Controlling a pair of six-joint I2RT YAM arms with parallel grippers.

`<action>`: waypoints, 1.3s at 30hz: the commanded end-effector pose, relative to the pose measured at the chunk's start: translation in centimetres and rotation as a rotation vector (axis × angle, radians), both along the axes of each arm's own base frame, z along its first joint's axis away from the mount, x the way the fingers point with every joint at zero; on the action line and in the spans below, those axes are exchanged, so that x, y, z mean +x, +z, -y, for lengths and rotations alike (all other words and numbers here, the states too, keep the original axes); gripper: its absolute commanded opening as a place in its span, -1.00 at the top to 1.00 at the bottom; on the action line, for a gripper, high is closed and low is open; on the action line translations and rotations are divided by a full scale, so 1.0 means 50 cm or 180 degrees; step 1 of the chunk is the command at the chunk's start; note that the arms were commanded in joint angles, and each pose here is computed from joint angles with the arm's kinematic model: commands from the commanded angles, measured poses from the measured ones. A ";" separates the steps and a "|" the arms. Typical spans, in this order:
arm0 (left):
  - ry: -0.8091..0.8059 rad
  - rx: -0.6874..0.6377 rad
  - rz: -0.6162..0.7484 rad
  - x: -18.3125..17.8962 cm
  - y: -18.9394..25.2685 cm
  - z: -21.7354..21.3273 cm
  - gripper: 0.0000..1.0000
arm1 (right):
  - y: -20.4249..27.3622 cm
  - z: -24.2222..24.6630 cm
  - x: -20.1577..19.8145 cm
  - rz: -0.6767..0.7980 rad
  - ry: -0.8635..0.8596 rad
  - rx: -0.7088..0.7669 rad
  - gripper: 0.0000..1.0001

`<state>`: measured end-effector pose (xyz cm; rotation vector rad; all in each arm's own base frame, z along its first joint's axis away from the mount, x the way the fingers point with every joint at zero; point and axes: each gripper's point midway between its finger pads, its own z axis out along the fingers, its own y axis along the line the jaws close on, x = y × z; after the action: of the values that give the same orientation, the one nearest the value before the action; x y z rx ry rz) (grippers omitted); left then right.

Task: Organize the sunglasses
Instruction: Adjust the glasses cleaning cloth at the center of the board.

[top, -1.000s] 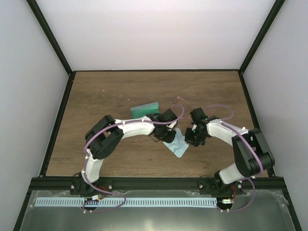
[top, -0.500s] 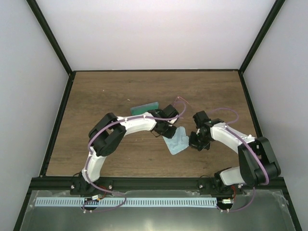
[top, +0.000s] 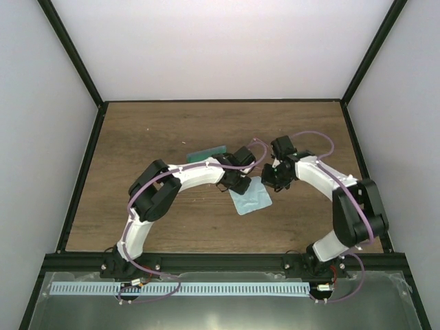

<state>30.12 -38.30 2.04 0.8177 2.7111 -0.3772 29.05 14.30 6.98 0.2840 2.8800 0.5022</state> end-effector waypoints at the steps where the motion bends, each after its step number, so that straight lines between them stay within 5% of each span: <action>1: 0.0113 0.0216 -0.0023 -0.013 0.003 -0.050 0.35 | -0.035 -0.009 0.012 -0.0098 0.0075 0.0060 0.99; 16: 0.0313 -0.0009 0.0195 0.010 0.086 -0.043 0.20 | -0.149 0.028 -0.129 -0.0728 0.0075 -0.0035 0.98; 19: 0.0468 -0.0066 0.0310 0.032 0.116 -0.047 0.01 | -0.142 0.039 -0.144 -0.0759 0.0052 -0.0094 0.97; 27: 0.0867 -0.0213 0.0409 0.080 0.141 -0.083 -0.98 | -0.087 0.021 -0.149 -0.0682 0.0211 0.0089 0.96; 32: 0.0945 -0.0333 0.0399 0.075 0.137 -0.084 -1.00 | -0.015 0.004 -0.085 -0.0204 0.0300 0.0202 0.84; 36: 0.1015 -0.0511 0.0208 0.050 0.120 -0.079 -1.00 | 0.025 0.024 0.009 0.0130 0.0235 -0.0022 0.38; 39: 0.1200 -0.0534 0.0082 0.035 0.105 -0.092 -0.86 | 0.026 0.034 0.072 0.0253 0.0243 -0.0273 0.29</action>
<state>32.35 -33.32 6.30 0.3715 2.6908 -0.3897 28.10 13.65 7.33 0.1857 2.9110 0.5396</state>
